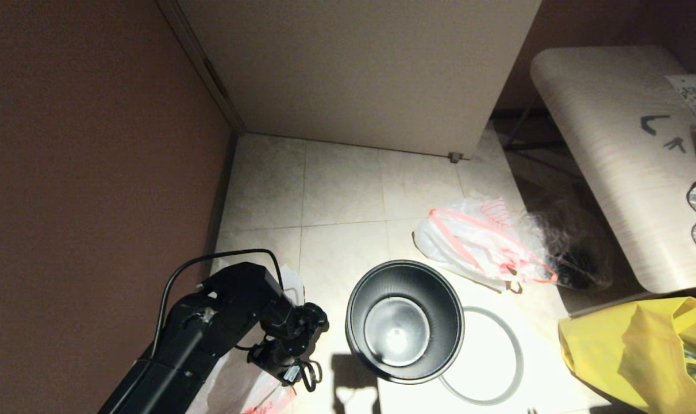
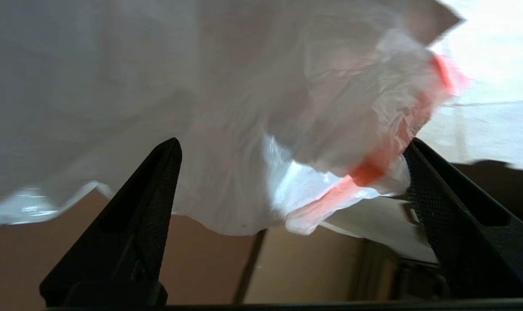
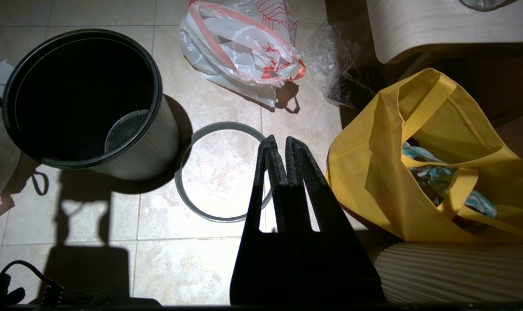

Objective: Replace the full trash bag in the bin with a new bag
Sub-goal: Pick up a new trash bag

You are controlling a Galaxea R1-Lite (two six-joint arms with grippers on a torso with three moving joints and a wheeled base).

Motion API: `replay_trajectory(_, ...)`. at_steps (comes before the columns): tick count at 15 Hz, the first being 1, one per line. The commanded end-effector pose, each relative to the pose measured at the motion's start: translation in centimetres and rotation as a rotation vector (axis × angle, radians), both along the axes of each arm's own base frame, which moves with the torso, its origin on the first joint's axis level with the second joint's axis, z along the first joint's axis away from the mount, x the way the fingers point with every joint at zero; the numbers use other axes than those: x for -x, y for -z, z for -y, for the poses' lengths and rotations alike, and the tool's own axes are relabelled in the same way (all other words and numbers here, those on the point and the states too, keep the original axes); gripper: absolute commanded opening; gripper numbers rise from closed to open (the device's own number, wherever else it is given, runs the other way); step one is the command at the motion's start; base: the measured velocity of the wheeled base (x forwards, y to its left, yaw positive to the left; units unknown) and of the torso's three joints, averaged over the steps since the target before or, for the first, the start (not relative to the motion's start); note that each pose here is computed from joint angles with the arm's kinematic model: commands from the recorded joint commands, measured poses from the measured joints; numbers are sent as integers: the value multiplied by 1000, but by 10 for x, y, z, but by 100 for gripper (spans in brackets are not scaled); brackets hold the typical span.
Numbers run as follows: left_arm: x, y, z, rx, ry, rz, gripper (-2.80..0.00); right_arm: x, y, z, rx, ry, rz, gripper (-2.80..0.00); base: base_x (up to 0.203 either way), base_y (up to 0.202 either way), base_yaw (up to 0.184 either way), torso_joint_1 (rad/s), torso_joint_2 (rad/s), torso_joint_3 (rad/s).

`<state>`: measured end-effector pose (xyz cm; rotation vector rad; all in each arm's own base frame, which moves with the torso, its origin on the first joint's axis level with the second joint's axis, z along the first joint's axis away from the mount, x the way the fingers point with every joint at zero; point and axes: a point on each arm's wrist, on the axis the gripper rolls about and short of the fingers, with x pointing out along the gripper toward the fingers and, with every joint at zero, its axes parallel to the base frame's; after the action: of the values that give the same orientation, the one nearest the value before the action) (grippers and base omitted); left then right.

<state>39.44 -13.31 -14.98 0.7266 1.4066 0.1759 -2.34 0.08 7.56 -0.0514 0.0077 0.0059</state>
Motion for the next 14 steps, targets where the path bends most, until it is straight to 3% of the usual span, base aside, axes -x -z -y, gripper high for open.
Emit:
replay_trajectory(1, -3, 7, 0, -35, 6, 0, 0, 0, 0, 0, 1, 0, -1, -280, 0, 0, 0, 0, 0, 0)
replay_trajectory(7, -19, -18, 5, -158, 39, -19, 0, 0, 0, 0, 1, 0, -1, -280, 0, 0, 0, 0, 0, 0)
replay_trajectory(10, -20, -30, 9, -249, 63, -94, 0, 0, 0, 0, 1, 0, -1, -280, 0, 0, 0, 0, 0, 0)
replay_trajectory(12, -15, -19, 12, -306, 85, -131, 0, 0, 0, 0, 1, 0, -1, -280, 0, 0, 0, 0, 0, 0)
replay_trajectory(14, -11, -9, 14, -316, 94, -146, 0, 0, 0, 0, 1, 0, -1, -280, 0, 0, 0, 0, 0, 0)
